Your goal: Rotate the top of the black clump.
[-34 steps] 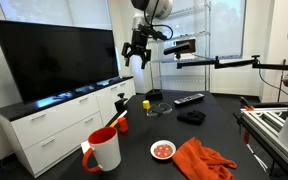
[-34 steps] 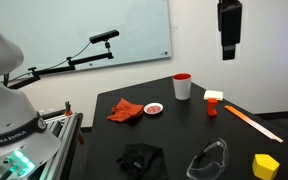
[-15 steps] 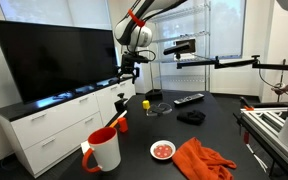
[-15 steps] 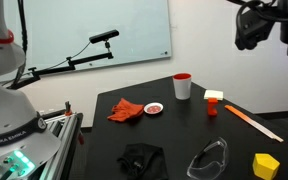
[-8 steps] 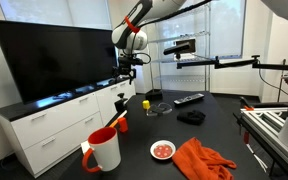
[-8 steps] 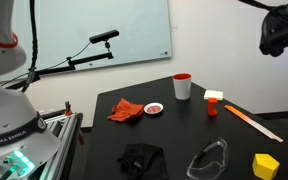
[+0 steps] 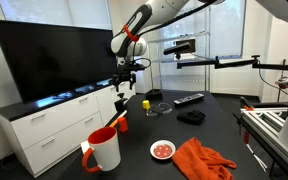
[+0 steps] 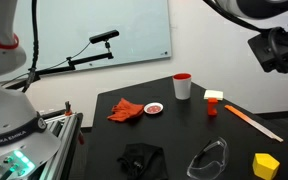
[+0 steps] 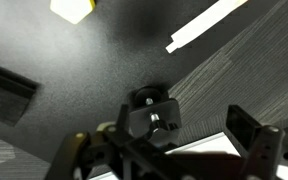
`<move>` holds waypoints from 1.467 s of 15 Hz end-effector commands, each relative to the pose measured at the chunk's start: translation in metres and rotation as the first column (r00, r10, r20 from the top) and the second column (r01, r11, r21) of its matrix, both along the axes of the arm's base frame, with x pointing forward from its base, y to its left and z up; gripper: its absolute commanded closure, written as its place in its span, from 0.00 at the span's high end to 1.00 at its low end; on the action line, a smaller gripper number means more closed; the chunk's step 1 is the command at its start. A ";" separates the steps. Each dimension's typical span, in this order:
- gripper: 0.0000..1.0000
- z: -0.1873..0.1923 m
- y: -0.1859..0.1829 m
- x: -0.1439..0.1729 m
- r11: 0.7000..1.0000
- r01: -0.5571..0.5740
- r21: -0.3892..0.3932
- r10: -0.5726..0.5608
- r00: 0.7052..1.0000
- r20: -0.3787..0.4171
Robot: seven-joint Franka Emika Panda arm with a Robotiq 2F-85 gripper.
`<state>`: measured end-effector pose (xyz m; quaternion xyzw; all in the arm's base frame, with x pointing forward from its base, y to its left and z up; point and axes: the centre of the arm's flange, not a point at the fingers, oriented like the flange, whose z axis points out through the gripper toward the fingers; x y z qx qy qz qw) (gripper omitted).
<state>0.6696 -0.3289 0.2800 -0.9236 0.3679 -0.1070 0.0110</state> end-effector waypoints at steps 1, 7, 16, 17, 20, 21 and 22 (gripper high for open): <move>1.00 0.005 -0.010 0.016 0.992 -0.104 -0.077 0.104 0.995 -0.008; 1.00 -0.003 -0.022 0.041 0.985 -0.147 -0.094 0.148 0.989 0.004; 1.00 -0.011 -0.041 0.064 0.984 -0.147 -0.102 0.149 0.989 0.009; 1.00 -0.012 -0.042 0.066 0.983 -0.148 -0.107 0.150 0.989 0.007; 1.00 -0.016 -0.042 0.070 0.982 -0.154 -0.108 0.155 0.988 0.002; 1.00 -0.019 -0.043 0.071 0.981 -0.156 -0.111 0.158 0.988 0.001; 1.00 -0.020 -0.043 0.072 0.981 -0.160 -0.114 0.161 0.987 0.001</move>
